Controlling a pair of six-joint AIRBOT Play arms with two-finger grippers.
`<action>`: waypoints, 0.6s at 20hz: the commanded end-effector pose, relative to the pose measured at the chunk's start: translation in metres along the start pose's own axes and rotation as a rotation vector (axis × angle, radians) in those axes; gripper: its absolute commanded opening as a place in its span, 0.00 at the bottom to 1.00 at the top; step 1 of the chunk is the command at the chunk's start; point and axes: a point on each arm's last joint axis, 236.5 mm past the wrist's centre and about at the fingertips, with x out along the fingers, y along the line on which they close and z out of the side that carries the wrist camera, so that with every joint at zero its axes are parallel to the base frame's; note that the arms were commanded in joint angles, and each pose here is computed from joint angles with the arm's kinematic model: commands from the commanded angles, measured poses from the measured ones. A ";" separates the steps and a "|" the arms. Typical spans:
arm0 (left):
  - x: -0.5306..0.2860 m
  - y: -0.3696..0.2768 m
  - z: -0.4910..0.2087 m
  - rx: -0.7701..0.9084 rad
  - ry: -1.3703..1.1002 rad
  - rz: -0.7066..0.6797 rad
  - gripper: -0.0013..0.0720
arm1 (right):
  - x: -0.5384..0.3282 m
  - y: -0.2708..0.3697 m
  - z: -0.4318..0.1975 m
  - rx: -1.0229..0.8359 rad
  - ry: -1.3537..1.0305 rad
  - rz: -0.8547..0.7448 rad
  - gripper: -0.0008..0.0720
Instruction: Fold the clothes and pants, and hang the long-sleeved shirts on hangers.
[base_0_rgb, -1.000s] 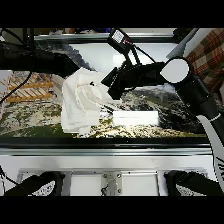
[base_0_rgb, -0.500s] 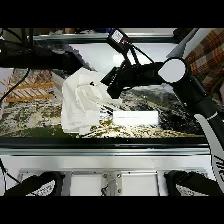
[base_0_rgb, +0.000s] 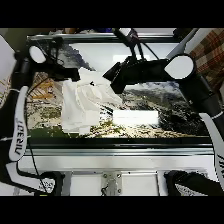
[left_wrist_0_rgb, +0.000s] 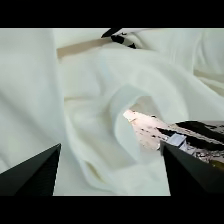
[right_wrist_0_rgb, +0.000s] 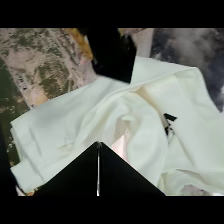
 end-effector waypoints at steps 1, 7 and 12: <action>0.080 -0.005 -0.022 0.012 0.117 0.002 0.96 | -0.032 -0.039 0.013 0.013 -0.050 -0.135 0.06; 0.140 -0.013 -0.061 0.012 0.264 0.001 0.46 | -0.069 -0.079 0.015 0.091 -0.081 -0.241 0.06; 0.086 -0.019 -0.042 0.029 0.201 -0.004 0.05 | -0.087 -0.134 -0.023 0.344 -0.022 -0.401 0.06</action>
